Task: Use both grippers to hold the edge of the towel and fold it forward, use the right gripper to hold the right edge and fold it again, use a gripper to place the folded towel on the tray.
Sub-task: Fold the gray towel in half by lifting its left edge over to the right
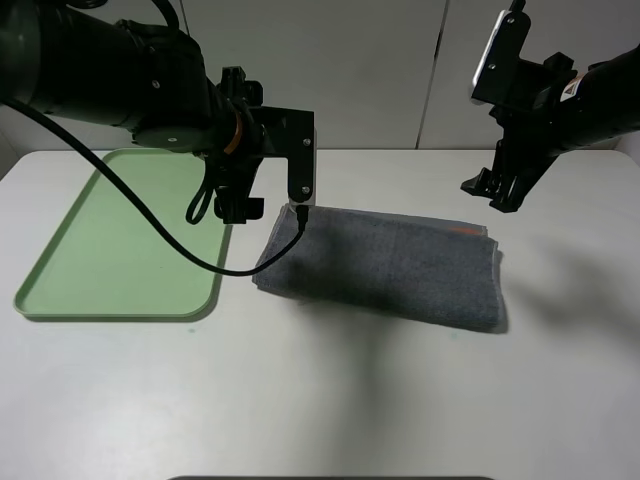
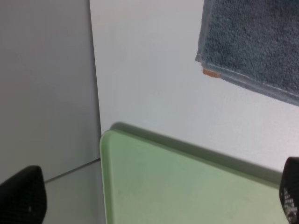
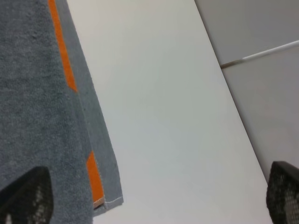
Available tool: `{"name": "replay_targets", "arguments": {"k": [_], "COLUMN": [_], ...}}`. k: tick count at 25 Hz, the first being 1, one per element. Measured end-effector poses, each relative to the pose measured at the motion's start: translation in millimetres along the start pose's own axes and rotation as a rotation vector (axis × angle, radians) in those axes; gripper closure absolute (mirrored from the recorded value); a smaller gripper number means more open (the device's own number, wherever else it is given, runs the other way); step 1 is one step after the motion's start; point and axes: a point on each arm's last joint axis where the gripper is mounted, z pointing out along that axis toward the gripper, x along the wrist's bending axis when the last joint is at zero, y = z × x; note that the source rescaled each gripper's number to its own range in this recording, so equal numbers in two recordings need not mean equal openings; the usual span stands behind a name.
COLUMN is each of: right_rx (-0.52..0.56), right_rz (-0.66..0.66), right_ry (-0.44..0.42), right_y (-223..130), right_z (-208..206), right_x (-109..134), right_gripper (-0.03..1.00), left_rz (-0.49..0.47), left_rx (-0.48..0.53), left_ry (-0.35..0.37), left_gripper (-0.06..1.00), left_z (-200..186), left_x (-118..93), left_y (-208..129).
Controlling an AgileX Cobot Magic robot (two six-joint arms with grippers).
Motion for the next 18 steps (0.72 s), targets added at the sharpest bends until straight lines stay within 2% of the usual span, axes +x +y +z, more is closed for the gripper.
{"name": "replay_targets", "arguments": {"k": [8, 13, 18], "right_rx": [0.002, 0.018, 0.029], "right_rz": [0.029, 0.212, 0.389], "right_ry": [0.003, 0.022, 0.029], "right_y": [0, -1, 1], "right_z": [0, -2, -25], "right_x": [0, 2, 0], "right_gripper": [-0.03, -0.03, -0.03], "left_rz": [0.0, 0.0, 0.0], "left_rx": [0.0, 0.0, -0.007], "left_ry": [0.0, 0.0, 0.001], "left_gripper": [-0.06, -0.06, -0.06], "left_z": [0, 0, 0], "left_x": [0, 0, 0], "left_y": [0, 0, 1]}}
